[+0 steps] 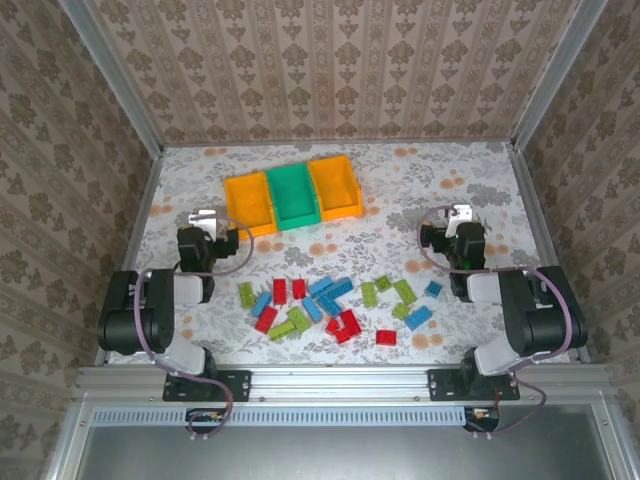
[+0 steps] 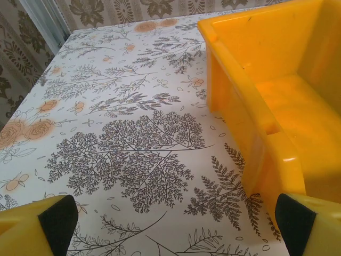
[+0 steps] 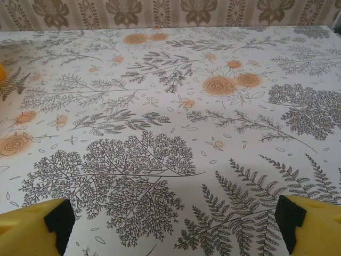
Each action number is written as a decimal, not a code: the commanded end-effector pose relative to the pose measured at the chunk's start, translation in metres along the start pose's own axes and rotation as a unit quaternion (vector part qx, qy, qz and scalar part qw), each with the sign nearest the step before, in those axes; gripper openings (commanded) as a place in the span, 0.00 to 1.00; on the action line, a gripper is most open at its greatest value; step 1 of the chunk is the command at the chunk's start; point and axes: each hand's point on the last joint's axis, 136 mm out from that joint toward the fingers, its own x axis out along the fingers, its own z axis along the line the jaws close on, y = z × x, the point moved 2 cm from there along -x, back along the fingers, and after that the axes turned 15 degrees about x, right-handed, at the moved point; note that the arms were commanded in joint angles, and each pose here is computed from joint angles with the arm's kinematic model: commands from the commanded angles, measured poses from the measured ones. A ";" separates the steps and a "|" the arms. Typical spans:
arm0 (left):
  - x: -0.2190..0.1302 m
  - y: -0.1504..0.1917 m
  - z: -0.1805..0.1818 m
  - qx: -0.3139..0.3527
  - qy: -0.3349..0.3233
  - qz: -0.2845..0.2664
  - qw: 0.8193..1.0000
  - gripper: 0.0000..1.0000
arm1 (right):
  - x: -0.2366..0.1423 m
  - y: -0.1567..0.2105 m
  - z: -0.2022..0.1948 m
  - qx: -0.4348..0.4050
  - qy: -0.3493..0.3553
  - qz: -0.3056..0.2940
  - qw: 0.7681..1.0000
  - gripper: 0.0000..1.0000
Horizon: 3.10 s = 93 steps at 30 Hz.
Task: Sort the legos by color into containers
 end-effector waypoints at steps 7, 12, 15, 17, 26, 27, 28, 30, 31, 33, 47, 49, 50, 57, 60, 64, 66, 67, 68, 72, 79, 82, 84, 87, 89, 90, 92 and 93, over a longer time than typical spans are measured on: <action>0.003 -0.009 0.002 -0.009 0.007 -0.011 1.000 1.00 | 0.003 -0.008 0.002 0.001 -0.005 -0.010 1.000 1.00; 0.003 -0.009 0.002 -0.009 0.008 -0.012 1.000 1.00 | 0.003 -0.008 0.002 0.004 -0.009 -0.008 1.000 1.00; 0.003 -0.009 0.002 -0.009 0.008 -0.011 1.000 1.00 | 0.003 -0.008 0.001 0.004 -0.008 -0.008 1.000 0.99; 0.003 -0.009 0.002 -0.008 0.008 -0.011 1.000 1.00 | 0.003 -0.008 0.001 0.004 -0.008 -0.008 1.000 0.99; 0.003 -0.009 0.003 -0.009 0.007 -0.013 1.000 1.00 | 0.003 -0.008 0.001 0.004 -0.007 -0.009 1.000 1.00; 0.003 -0.009 0.003 -0.009 0.008 -0.013 1.000 1.00 | 0.003 -0.008 0.001 0.004 -0.007 -0.010 1.000 1.00; 0.003 -0.011 0.005 -0.009 0.003 -0.014 1.000 1.00 | 0.003 -0.009 0.000 0.006 -0.002 -0.011 1.000 1.00; -0.002 -0.019 0.015 -0.016 -0.016 0.006 1.000 1.00 | 0.001 -0.015 -0.007 0.018 0.025 -0.017 0.999 0.99; -0.008 -0.022 0.028 -0.034 -0.042 0.031 0.998 1.00 | -0.001 -0.022 -0.011 0.023 0.041 -0.022 0.999 0.99; -0.027 -0.033 0.056 -0.084 -0.099 0.047 0.990 0.98 | -0.007 -0.033 -0.012 0.031 0.058 -0.005 0.998 0.98; -0.015 -0.089 0.032 -0.221 0.067 0.158 0.960 0.98 | -0.066 -0.026 0.021 0.131 0.059 0.251 0.957 0.91; -0.001 -0.086 0.025 -0.218 0.079 0.179 0.956 0.97 | -0.078 -0.014 0.018 0.141 0.078 0.285 0.945 0.91; 0.006 -0.085 0.021 -0.217 0.083 0.189 0.954 0.96 | -0.086 -0.004 0.016 0.149 0.089 0.308 0.936 0.92; 0.032 -0.073 -0.011 -0.207 0.121 0.231 0.943 0.84 | -0.115 0.037 0.016 0.181 0.111 0.361 0.908 0.90; 0.037 -0.072 -0.023 -0.195 0.128 0.239 0.943 0.82 | -0.121 0.043 0.013 0.185 0.125 0.366 0.903 0.89; 0.045 -0.064 -0.032 -0.181 0.127 0.258 0.940 0.78 | -0.127 0.054 0.010 0.184 0.138 0.384 0.894 0.88; 0.049 -0.058 -0.033 -0.182 0.124 0.267 0.938 0.69 | -0.129 0.058 0.010 0.184 0.142 0.390 0.891 0.87; 0.051 -0.056 -0.034 -0.182 0.123 0.269 0.938 0.65 | -0.129 0.060 0.011 0.183 0.144 0.393 0.890 0.87; 0.053 -0.054 -0.035 -0.182 0.122 0.273 0.937 0.61 | -0.130 0.063 0.011 0.181 0.147 0.396 0.888 0.86; 0.058 -0.047 -0.038 -0.175 0.116 0.282 0.936 0.58 | -0.131 0.070 0.012 0.167 0.158 0.406 0.885 0.84; 0.064 -0.044 -0.052 -0.163 0.122 0.281 0.938 0.37 | -0.129 0.082 0.007 0.147 0.185 0.418 0.877 0.84; 0.061 -0.046 -0.060 -0.146 0.124 0.277 0.941 0.31 | -0.128 0.084 0.005 0.145 0.190 0.418 0.877 0.84; 0.058 -0.048 -0.065 -0.138 0.125 0.273 0.944 0.29 | -0.128 0.084 0.003 0.140 0.196 0.417 0.876 0.85; 0.054 -0.051 -0.075 -0.128 0.133 0.264 0.947 0.27 | -0.128 0.084 0.000 0.134 0.202 0.415 0.877 0.86; 0.051 -0.051 -0.082 -0.117 0.138 0.262 0.948 0.25 | -0.127 0.084 -0.001 0.132 0.205 0.415 0.877 0.86; 0.049 -0.051 -0.087 -0.111 0.142 0.262 0.948 0.25 | -0.127 0.084 -0.002 0.130 0.207 0.415 0.877 0.86; 0.046 -0.050 -0.094 -0.098 0.149 0.261 0.949 0.24 | -0.127 0.085 -0.002 0.128 0.208 0.416 0.876 0.86; 0.044 -0.049 -0.098 -0.092 0.153 0.260 0.949 0.23 | -0.126 0.086 -0.002 0.127 0.210 0.417 0.875 0.87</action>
